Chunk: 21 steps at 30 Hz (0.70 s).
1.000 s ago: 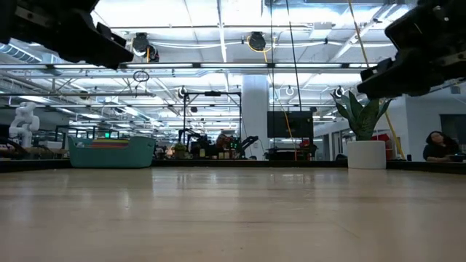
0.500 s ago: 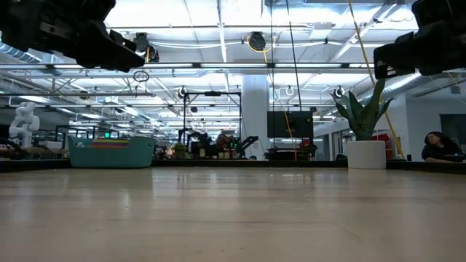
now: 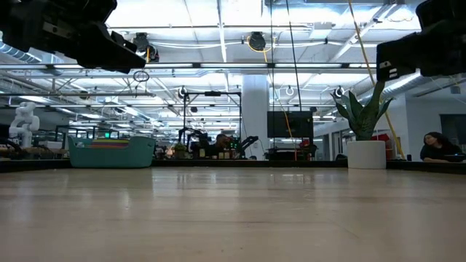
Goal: Nest measuring cups in basket
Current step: Return to Home Position
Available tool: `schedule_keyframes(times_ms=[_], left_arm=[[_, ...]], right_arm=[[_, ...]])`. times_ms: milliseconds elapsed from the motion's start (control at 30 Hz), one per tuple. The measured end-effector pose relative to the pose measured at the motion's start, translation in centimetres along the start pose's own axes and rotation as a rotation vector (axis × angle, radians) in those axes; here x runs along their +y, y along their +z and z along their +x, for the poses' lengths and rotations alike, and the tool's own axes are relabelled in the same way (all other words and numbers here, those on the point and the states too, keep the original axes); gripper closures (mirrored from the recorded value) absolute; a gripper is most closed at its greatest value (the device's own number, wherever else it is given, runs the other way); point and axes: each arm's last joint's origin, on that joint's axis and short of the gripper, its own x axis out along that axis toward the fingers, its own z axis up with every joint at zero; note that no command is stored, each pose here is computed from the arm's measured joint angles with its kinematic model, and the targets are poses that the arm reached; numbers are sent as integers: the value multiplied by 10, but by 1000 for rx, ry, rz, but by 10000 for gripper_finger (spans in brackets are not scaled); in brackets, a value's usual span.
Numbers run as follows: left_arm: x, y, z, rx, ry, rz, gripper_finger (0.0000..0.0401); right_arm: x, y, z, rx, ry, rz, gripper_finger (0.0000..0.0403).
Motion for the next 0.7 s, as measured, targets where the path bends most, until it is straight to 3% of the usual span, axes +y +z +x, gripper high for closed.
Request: schedule_keyframes(times_ms=[500,700], left_arm=[[-1,-3,0,32,-6,-25,388],[-1,-2,-2,24,-5,-24,396]], right_arm=[[2,-1,-14,12,48,-41,403],[-2,1,-17,-19,-74,-43,403]])
